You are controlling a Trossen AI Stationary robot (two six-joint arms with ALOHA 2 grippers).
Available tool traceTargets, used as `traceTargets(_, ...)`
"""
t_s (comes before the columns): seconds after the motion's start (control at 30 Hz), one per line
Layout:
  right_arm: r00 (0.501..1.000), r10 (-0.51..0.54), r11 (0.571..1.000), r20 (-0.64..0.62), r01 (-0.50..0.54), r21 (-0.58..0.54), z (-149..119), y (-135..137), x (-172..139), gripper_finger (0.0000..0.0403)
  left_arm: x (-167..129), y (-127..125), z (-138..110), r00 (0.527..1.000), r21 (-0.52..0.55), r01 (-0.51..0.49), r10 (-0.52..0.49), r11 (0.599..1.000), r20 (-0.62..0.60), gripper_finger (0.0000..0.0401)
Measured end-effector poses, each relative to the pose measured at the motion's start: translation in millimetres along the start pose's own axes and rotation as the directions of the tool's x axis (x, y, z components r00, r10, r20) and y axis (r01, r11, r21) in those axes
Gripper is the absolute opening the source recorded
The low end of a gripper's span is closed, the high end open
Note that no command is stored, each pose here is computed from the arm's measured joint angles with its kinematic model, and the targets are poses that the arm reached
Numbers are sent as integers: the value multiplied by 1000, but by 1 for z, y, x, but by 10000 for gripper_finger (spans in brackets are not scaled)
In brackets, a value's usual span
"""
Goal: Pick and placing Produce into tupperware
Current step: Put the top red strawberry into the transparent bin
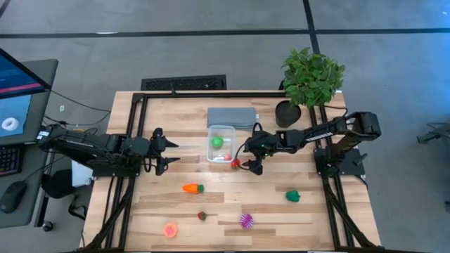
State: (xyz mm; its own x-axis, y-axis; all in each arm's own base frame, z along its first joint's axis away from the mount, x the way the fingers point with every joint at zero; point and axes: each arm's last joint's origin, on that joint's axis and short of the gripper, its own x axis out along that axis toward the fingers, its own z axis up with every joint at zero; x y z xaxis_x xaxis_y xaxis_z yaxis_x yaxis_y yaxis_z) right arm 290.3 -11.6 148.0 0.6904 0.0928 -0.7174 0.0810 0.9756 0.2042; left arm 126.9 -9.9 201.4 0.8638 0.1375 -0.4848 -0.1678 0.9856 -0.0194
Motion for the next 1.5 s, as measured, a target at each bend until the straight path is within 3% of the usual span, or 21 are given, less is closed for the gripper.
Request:
traceTargets(0.47,1000,5,1000,3,-5,2,0,0,0,365,0,0,0,1000,-7,-17,17,1000,2,254)
traceTargets(0.87,996,20,999,91,-24,42,9,2,0,369,0,0,0,1000,-11,-17,17,1000,2,254)
traceTargets(1.2,998,-13,998,62,8,67,6,0,0,398,0,0,0,1000,-5,-18,18,1000,3,254)
traceTargets(1.5,999,-12,999,48,10,45,1,4,11,399,0,0,0,1000,-5,-19,19,1000,2,254)
